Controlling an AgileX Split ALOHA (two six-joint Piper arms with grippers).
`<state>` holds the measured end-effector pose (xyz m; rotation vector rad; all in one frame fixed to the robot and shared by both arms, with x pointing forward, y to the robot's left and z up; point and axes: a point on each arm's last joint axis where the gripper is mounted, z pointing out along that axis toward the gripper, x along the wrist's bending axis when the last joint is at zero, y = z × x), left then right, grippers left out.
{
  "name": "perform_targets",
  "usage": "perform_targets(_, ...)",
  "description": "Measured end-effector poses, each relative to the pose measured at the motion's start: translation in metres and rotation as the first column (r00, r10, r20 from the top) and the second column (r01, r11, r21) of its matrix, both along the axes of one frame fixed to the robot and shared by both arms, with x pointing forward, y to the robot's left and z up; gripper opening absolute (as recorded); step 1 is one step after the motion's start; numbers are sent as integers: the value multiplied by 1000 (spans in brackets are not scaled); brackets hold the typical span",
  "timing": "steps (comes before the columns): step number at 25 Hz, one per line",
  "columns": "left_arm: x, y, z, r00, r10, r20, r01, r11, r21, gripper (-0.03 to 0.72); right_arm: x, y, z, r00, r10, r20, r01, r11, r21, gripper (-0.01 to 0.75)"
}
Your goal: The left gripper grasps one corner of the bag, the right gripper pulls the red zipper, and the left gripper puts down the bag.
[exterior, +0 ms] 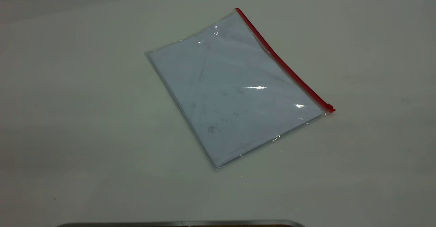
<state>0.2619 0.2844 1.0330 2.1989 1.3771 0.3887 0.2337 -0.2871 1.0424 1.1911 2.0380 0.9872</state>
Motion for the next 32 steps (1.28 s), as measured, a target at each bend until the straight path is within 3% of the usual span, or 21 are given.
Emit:
perform_targets(6, 1, 4, 0, 1000, 15, 15, -15, 999, 40, 567, 0, 0, 0, 1000, 0, 0, 0, 1000, 0, 561)
perform_targets(10, -1, 8, -1, 982, 188, 32, -188, 982, 8, 567, 0, 0, 0, 1000, 0, 0, 0, 1000, 0, 561)
perform_targets(17, -23, 14, 1, 880, 438, 184, -436, 898, -52, 567, 0, 0, 0, 1000, 0, 0, 0, 1000, 0, 561)
perform_targets(23, -38, 12, 0, 843, 459, 280, -452, 887, -94, 567, 0, 0, 0, 1000, 0, 1, 0, 1000, 0, 561)
perform_targets(32, -39, 12, -1, 843, 458, 281, -451, 888, -95, 567, 0, 0, 0, 1000, 0, 1, 0, 1000, 0, 561)
